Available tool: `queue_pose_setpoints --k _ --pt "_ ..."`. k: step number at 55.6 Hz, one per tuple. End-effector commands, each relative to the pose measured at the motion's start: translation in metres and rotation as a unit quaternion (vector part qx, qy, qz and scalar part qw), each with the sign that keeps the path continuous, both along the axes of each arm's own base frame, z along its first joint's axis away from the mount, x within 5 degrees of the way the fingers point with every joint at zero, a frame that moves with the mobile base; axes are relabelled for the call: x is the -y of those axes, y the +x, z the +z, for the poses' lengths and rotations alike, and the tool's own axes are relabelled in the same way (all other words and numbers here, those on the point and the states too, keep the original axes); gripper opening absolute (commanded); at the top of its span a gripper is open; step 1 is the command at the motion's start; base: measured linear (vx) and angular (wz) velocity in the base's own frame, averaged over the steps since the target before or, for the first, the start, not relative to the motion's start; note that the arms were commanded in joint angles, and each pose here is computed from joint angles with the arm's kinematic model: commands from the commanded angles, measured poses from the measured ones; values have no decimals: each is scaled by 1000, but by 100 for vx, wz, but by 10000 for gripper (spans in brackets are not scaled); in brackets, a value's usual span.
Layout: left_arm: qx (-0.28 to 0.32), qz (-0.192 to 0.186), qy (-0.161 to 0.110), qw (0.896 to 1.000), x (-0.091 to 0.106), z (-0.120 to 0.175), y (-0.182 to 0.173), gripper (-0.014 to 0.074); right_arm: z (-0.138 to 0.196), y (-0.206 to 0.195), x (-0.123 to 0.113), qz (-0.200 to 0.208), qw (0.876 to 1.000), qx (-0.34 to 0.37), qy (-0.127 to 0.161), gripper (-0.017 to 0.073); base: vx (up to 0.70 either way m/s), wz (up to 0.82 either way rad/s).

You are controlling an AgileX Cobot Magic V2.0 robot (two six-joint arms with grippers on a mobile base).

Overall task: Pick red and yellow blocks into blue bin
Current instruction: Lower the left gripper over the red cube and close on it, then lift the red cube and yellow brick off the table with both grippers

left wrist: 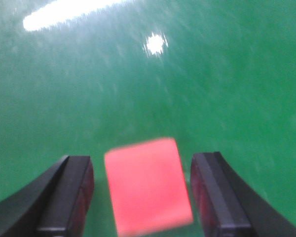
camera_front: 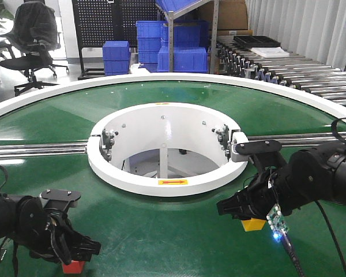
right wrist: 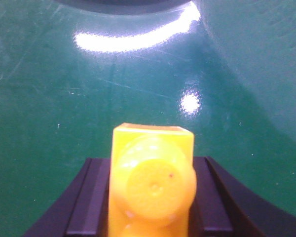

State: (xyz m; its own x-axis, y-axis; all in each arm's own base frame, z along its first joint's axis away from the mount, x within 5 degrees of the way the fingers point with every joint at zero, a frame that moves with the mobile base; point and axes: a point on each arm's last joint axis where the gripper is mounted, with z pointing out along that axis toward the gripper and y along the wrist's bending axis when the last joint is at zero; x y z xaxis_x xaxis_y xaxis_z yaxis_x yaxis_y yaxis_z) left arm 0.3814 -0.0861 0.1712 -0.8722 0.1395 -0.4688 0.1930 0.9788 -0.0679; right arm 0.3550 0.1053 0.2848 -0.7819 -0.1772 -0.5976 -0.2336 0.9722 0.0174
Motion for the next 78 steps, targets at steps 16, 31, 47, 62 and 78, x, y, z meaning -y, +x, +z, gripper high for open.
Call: queue_pose_setpoints --k 16,31,47,62,78 --pt "42 3 -15 999 5 22 9 288 27 -1 2 2 998 59 12 -10 0 0" --pt "32 -1 -12 999 5 27 6 -9 26 -2 2 2 999 53 10 -10 0 0" --pt "120 -24 -16 992 1 108 -13 -6 40 -15 7 26 998 53 -15 -10 0 0" --pt "259 -21 -44 965 -13 203 -74 -1 94 -56 19 25 994 110 1 -10 0 0" --pt "358 -14 -59 932 -35 213 -168 -1 113 -127 39 32 974 223 30 -10 0 0"
